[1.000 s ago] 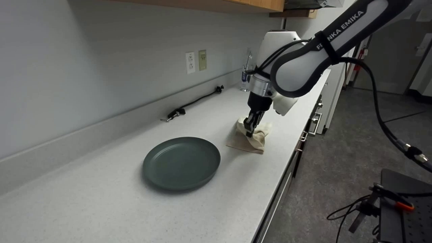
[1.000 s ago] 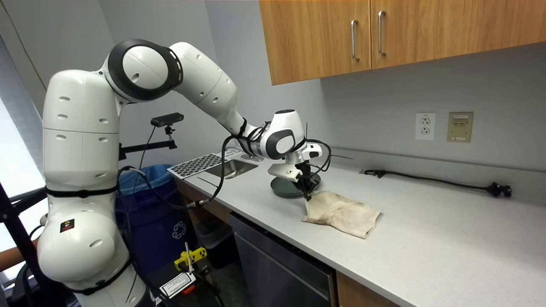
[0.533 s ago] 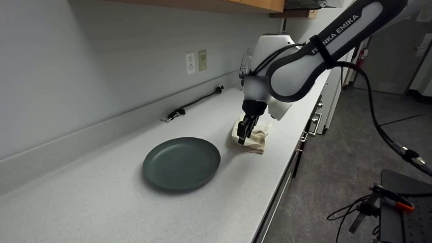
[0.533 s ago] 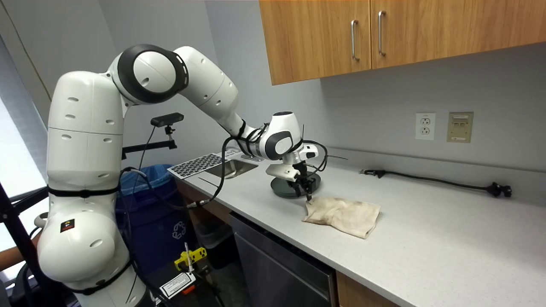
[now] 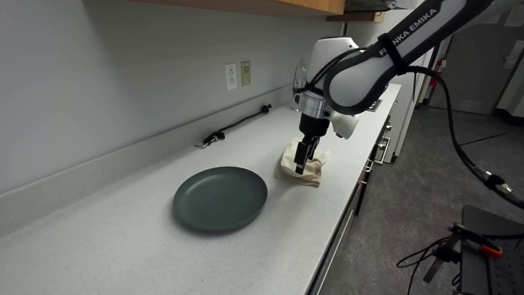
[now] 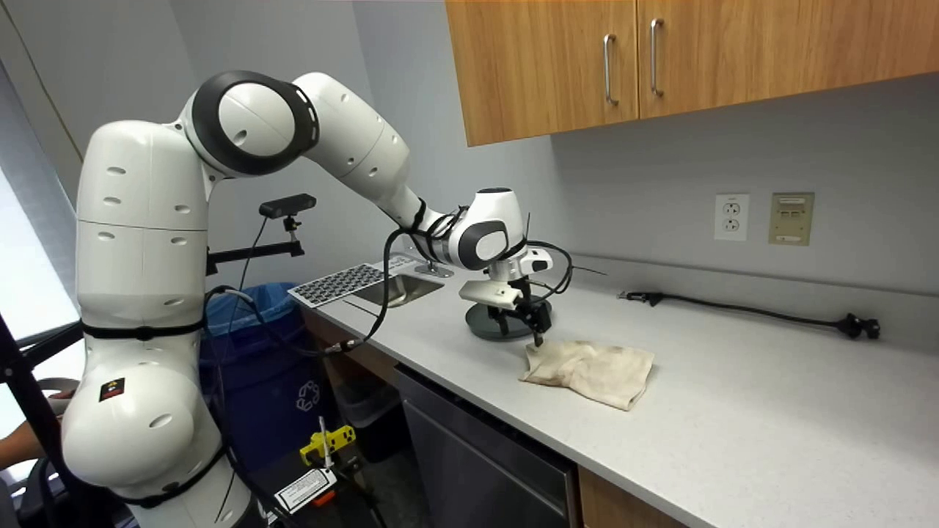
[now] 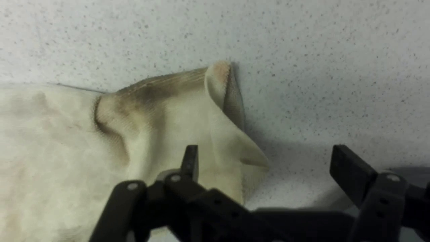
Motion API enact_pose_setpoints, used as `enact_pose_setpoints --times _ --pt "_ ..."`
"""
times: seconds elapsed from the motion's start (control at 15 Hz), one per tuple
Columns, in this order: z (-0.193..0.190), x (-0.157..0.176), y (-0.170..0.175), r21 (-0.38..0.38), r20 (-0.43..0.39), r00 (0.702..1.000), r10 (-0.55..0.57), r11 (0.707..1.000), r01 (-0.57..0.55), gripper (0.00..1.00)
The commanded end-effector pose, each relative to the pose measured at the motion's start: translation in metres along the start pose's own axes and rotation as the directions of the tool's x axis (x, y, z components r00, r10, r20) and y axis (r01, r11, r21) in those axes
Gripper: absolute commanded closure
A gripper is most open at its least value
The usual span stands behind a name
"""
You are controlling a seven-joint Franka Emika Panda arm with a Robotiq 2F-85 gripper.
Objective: Fold the cloth on the table
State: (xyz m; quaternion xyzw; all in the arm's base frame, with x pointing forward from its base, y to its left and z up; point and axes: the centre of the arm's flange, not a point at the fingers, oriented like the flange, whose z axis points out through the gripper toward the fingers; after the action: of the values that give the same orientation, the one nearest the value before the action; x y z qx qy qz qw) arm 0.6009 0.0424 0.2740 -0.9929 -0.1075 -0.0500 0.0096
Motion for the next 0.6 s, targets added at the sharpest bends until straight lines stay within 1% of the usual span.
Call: enact_pose_setpoints --times 0.0,0.13,0.27,0.4,0.53 --pt "-0.014 -0.01 0.024 0.07 0.077 0.991 -0.109 0.992 0.104 0.0" --pt "-0.011 -0.011 0.035 0.077 0.109 0.982 -0.155 0.986 0.147 0.0" --pt "-0.006 -0.011 0.041 0.09 0.134 0.975 -0.176 0.982 0.165 0.0" --pt "0.004 -0.013 0.039 0.086 0.145 0.972 -0.186 0.981 0.175 0.0" --pt "0.015 -0.014 0.035 0.089 0.151 0.974 -0.172 0.983 0.16 0.0"
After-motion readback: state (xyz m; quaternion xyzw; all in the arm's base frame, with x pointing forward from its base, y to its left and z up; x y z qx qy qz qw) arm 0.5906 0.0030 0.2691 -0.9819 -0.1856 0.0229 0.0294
